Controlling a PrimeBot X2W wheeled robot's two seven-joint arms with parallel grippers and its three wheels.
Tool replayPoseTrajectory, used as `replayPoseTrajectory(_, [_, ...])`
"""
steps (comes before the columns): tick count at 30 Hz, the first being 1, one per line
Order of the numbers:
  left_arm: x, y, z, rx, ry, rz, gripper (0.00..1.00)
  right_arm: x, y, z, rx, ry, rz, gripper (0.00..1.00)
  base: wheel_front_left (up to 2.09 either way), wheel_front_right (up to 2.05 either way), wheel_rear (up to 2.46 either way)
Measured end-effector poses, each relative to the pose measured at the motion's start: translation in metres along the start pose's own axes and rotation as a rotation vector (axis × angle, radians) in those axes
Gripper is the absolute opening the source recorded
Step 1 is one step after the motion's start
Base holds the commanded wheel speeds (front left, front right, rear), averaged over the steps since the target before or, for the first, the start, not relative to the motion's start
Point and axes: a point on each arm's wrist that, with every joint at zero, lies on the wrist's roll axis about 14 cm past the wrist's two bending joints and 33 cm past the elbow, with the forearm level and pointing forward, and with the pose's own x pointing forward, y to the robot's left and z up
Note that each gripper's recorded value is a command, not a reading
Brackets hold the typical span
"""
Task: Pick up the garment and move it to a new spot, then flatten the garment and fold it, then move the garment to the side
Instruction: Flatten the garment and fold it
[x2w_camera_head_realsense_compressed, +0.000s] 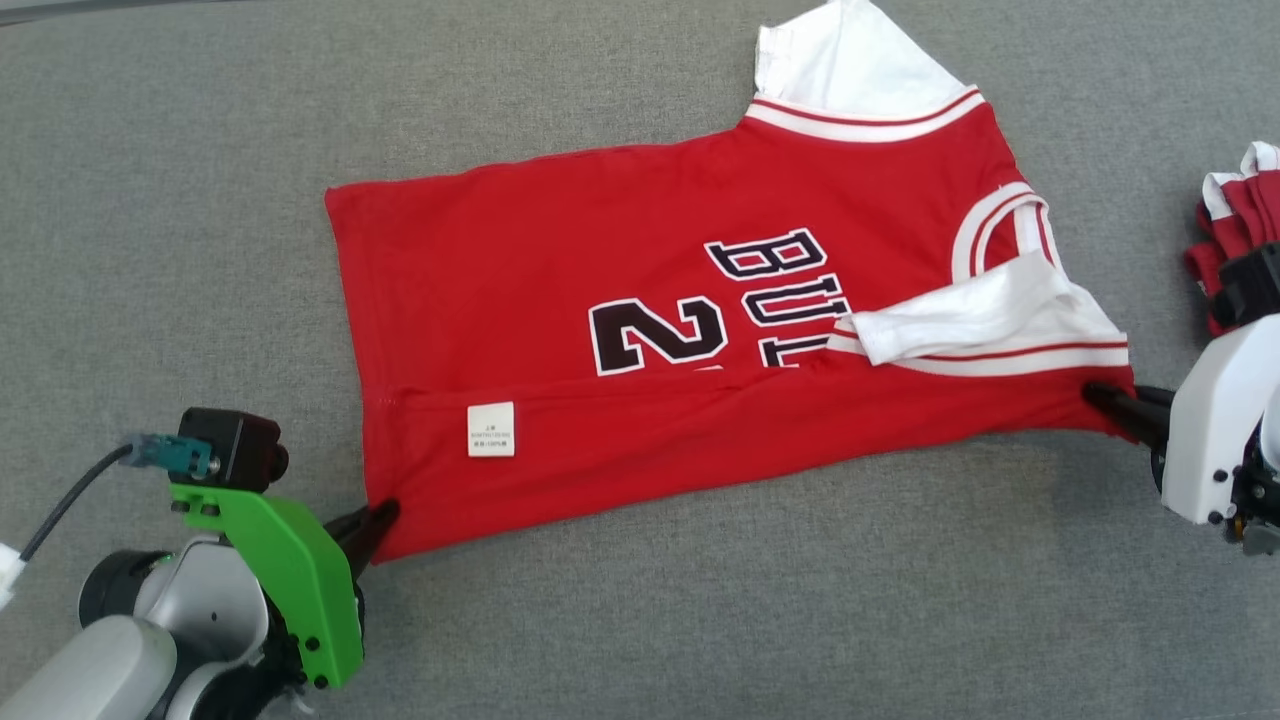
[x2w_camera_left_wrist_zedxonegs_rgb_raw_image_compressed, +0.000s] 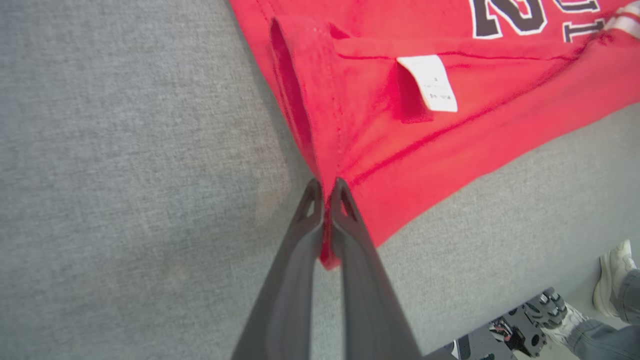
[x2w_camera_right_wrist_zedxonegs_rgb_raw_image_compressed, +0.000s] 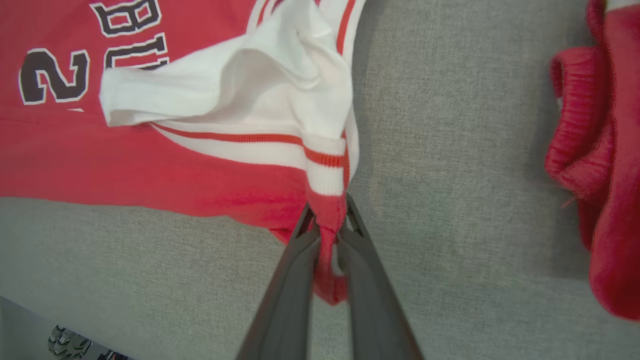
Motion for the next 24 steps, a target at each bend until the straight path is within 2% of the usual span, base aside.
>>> replayPoseTrajectory(6, [-0.020, -0.020, -0.025, -0.030, 0.017, -0.047, 0.00, -0.020, 0.008, -0.035, 0.024, 0.075, 0.037, 0.00, 0.00, 0.00, 0.00])
replayPoseTrajectory(12, [-0.028, -0.021, -0.053, -0.113, 0.036, -0.034, 0.00, -0.035, 0.008, -0.080, 0.076, 0.166, 0.035, 0.00, 0.00, 0.00, 0.00])
replayPoseTrajectory(18, [-0.036, -0.009, -0.040, -0.114, -0.006, -0.004, 0.00, -0.043, -0.004, -0.075, 0.101, 0.122, -0.001, 0.00, 0.00, 0.00, 0.00])
replayPoseTrajectory(24, [-0.036, -0.010, -0.045, -0.106, 0.027, -0.010, 0.00, -0.042, -0.002, -0.078, 0.102, 0.134, 0.001, 0.00, 0.00, 0.00, 0.00])
